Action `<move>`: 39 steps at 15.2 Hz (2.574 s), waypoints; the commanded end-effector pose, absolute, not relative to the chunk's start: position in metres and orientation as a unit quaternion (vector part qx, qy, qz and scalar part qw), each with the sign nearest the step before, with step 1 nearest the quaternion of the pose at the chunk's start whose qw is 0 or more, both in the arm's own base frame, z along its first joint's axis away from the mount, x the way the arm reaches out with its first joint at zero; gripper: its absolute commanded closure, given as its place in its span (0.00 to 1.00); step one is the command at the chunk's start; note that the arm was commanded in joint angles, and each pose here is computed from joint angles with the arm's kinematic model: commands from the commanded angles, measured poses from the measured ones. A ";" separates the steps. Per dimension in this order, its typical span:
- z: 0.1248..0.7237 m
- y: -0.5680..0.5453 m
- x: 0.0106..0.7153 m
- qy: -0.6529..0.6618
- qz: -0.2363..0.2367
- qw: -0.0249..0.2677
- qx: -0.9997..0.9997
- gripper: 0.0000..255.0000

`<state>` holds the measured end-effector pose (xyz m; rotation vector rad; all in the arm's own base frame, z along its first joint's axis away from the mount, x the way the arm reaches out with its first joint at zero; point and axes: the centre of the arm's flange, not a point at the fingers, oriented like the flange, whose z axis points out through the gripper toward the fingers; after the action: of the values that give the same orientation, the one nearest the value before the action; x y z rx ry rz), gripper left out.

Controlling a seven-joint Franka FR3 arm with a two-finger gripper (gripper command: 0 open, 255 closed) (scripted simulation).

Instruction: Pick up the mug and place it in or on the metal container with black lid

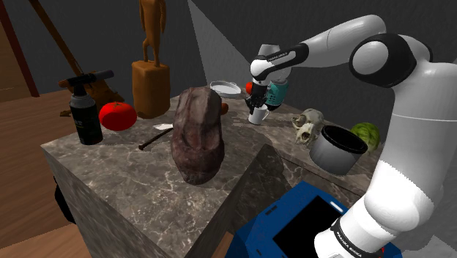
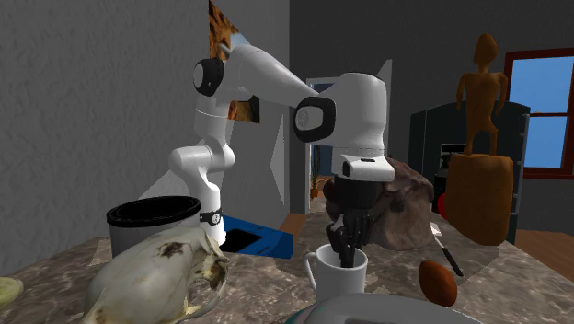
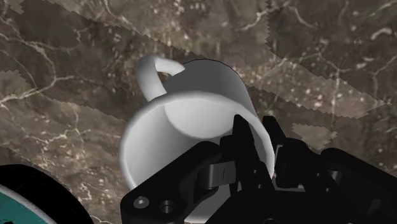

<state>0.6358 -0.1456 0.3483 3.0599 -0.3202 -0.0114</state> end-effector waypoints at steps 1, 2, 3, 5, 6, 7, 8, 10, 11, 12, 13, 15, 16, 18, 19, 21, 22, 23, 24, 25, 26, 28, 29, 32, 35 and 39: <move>0.348 -0.146 0.636 -0.104 -0.004 0.032 0.994 1.00; 0.348 -0.146 0.636 -0.104 -0.004 0.032 0.994 1.00; 0.348 -0.146 0.636 -0.104 -0.004 0.032 0.994 1.00; 0.348 -0.146 0.636 -0.104 -0.004 0.032 0.994 1.00; 0.348 -0.146 0.636 -0.104 -0.004 0.032 0.994 1.00; 0.354 -0.146 0.636 -0.104 -0.004 0.032 0.994 1.00; 0.359 -0.146 0.636 -0.104 -0.004 0.032 0.994 1.00; 0.369 -0.146 0.636 -0.104 -0.004 0.032 0.994 1.00; 0.375 -0.146 0.636 -0.104 -0.004 0.032 0.994 1.00; 0.380 -0.146 0.636 -0.104 -0.004 0.032 0.994 1.00; 0.385 -0.146 0.636 -0.104 -0.004 0.032 0.994 1.00; 0.396 -0.146 0.636 -0.104 -0.004 0.032 0.994 1.00; 0.401 -0.146 0.636 -0.104 -0.004 0.032 0.994 1.00; 0.412 -0.146 0.636 -0.104 -0.004 0.032 0.994 1.00; 0.417 -0.146 0.636 -0.104 -0.004 0.032 0.994 1.00; 0.428 -0.146 0.636 -0.104 -0.004 0.032 0.994 1.00; 0.433 -0.146 0.636 -0.104 -0.004 0.032 0.994 1.00; 0.438 -0.146 0.636 -0.104 -0.004 0.032 0.994 1.00; 0.443 -0.146 0.636 -0.104 -0.004 0.032 0.994 1.00; 0.449 -0.146 0.636 -0.104 -0.004 0.032 0.994 1.00; 0.454 -0.146 0.636 -0.104 -0.004 0.032 0.994 1.00; 0.465 -0.146 0.636 -0.104 -0.004 0.032 0.994 1.00; 0.470 -0.146 0.636 -0.104 -0.004 0.032 0.994 1.00; 0.486 -0.146 0.636 -0.104 -0.004 0.032 0.994 1.00; 0.501 -0.146 0.636 -0.104 -0.004 0.032 0.994 1.00; 0.523 -0.146 0.636 -0.104 -0.004 0.032 0.994 1.00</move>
<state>0.6365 -0.1461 0.5167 3.0598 -0.3204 -0.0111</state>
